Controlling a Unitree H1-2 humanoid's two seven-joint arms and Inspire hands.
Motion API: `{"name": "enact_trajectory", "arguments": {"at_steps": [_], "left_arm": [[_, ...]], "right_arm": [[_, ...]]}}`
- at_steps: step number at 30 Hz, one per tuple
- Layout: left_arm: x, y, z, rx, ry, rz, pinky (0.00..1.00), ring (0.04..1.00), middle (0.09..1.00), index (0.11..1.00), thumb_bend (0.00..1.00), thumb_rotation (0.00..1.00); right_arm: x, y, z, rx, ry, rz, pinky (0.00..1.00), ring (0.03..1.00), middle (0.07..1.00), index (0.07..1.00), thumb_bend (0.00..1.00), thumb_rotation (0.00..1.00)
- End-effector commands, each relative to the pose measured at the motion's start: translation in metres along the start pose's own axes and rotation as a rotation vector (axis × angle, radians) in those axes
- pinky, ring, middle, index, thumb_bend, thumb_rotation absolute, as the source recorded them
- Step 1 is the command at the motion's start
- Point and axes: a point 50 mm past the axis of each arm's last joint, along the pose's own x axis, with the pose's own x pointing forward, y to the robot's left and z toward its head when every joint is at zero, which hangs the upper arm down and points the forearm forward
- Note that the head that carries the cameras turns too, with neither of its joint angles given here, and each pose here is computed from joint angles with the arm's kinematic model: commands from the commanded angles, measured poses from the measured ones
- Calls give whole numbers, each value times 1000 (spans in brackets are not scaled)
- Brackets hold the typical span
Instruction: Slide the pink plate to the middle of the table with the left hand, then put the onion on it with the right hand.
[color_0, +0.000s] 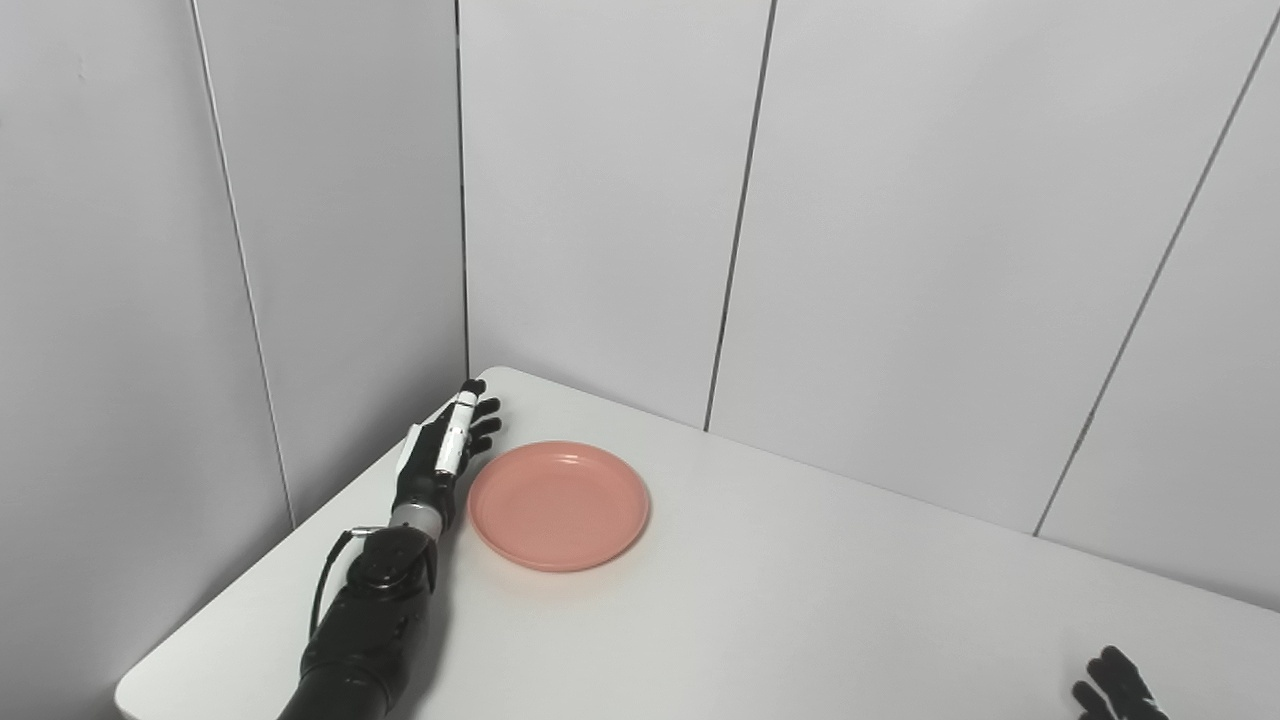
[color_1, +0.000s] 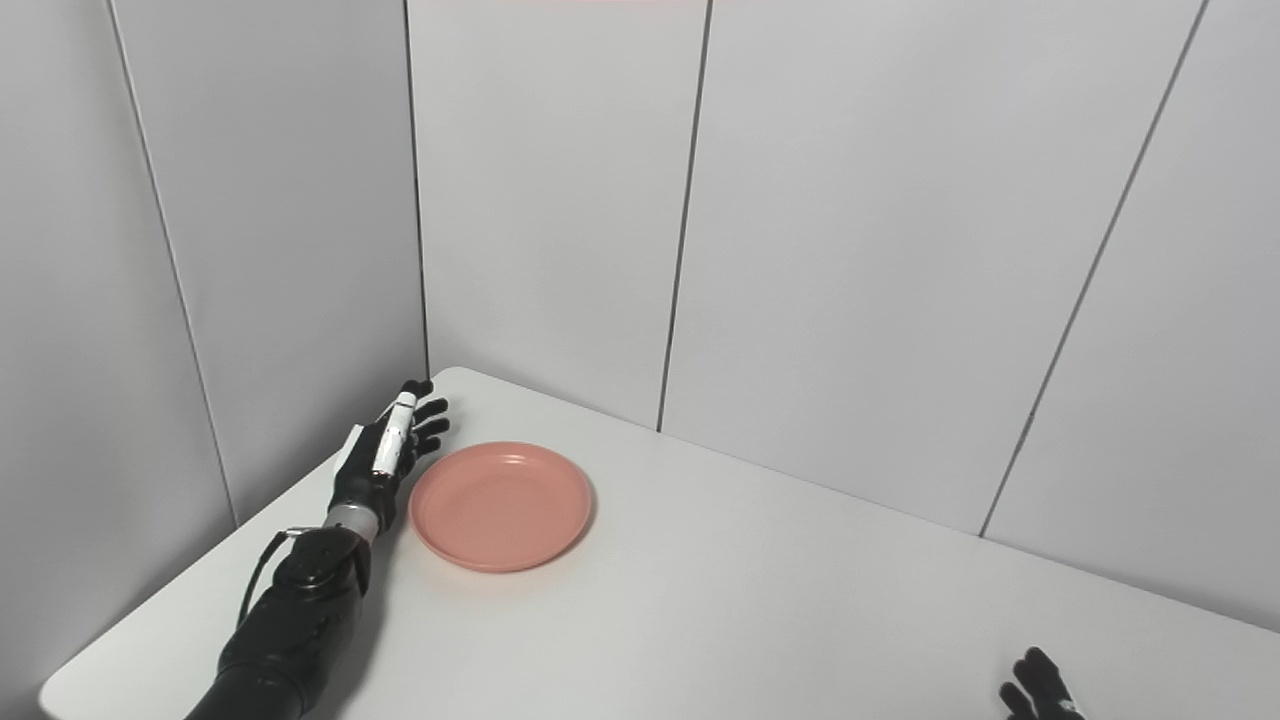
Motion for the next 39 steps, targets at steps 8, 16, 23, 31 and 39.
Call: {"name": "enact_trajectory", "arguments": {"at_steps": [8,16,23,31,39], "left_arm": [[9,-7,26,12,-70,-27,863,849,865,887,461,1000],[7,-19,20,23,-62,-61,897,863,871,889,484,1000],[4,-24,18,17,-53,-63,880,847,856,873,485,1000],[1,-27,16,-4,-29,-105,890,851,864,887,504,1000],[-2,-39,13,-37,-2,-130,863,834,855,878,479,1000]], "right_arm": [[5,-1,25,-8,-57,0,1000,962,952,949,393,768],[5,2,30,-14,-58,-5,992,953,944,938,385,769],[5,5,34,-6,-53,-9,1000,962,951,947,376,764],[6,11,36,0,-50,-20,1000,975,959,951,338,750],[7,15,36,7,-60,-21,1000,978,963,957,338,723]]}}
